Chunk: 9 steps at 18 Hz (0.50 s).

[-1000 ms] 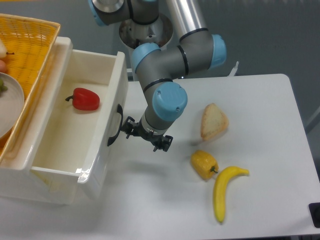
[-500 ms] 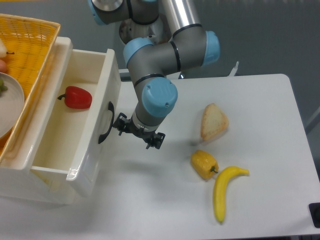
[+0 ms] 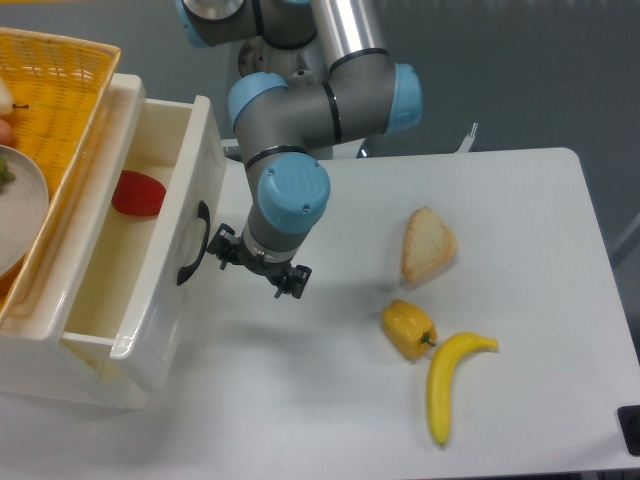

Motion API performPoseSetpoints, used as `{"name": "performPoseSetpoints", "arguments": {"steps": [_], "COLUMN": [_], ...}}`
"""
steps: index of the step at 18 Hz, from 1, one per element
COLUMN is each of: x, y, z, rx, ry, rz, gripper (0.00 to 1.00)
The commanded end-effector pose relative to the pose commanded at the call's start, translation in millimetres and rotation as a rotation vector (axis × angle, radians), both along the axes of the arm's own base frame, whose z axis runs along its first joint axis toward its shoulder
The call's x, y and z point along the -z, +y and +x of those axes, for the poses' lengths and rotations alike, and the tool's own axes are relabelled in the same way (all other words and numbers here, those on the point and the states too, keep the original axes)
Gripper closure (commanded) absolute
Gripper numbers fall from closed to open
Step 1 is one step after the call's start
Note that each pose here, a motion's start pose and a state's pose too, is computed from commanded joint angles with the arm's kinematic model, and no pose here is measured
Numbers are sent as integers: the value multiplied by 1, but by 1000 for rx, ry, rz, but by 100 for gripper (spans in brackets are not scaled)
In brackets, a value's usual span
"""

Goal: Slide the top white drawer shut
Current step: 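Push the drawer front with the gripper, sliding the drawer into the unit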

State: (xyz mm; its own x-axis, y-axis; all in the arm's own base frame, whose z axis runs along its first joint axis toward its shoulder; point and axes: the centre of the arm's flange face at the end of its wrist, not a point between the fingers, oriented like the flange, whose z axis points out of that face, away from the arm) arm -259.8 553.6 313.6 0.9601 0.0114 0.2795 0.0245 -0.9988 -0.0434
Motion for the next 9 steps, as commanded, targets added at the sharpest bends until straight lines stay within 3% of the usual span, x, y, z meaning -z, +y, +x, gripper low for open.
{"name": "performPoseSetpoints", "arguments": {"steps": [9], "x": [-7], "y": [17], "z": [24], "rx": [50], "ry": [11], "rz": [19], "gripper": [0]}}
